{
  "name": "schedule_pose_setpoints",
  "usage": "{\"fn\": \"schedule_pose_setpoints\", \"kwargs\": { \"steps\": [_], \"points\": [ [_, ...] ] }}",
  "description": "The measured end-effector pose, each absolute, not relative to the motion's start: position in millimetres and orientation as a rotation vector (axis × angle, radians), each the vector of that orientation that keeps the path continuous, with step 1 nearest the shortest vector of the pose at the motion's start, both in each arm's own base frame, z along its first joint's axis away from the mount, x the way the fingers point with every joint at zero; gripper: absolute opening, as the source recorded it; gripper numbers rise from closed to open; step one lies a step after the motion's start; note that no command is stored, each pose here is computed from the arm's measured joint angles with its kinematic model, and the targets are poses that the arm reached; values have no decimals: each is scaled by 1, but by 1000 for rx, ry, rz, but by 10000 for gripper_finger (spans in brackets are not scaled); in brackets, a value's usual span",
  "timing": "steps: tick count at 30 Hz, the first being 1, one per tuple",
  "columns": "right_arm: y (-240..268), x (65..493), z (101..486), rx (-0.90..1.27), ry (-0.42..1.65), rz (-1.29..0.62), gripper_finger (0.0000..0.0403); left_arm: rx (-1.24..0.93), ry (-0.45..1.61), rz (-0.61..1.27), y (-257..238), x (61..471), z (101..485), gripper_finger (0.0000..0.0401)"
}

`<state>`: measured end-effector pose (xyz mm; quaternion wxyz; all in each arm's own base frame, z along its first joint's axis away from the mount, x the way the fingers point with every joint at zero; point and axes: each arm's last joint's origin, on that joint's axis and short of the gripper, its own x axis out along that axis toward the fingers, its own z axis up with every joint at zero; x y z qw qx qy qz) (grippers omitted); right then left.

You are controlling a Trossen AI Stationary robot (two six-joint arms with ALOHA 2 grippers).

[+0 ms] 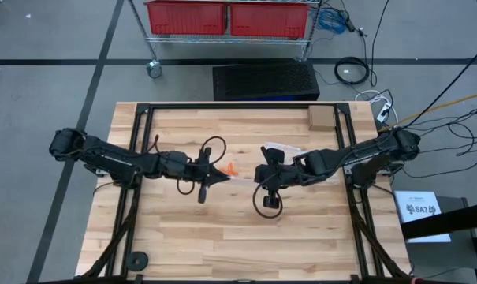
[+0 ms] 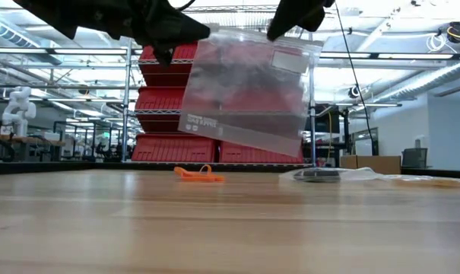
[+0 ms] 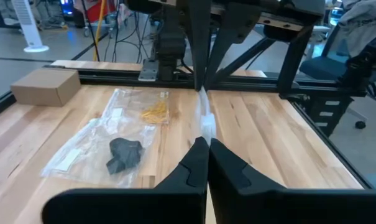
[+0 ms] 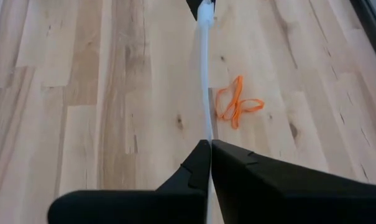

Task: Sort rubber bands
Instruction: Open the transparent zip bag

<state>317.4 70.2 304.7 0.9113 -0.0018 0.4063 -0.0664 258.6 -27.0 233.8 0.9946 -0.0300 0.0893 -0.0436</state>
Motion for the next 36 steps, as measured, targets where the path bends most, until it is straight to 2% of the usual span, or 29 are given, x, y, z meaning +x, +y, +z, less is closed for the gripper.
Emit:
{"fn": "schedule_pose_setpoints", "kwargs": {
  "steps": [6,15,19,27,36],
  "points": [
    [65,320,306,19,816,-153,15,-45,212,-71,-26,258,230,3],
    [32,338,317,170,679,-74,106,29,264,39,-22,257,225,2],
    [16,345,317,200,642,-41,130,44,264,64,-20,257,225,1],
    [-5,372,280,251,716,2,130,39,285,102,-9,257,223,1],
    [-17,378,276,221,683,-5,127,34,306,84,-2,257,222,0]
  ]
}}
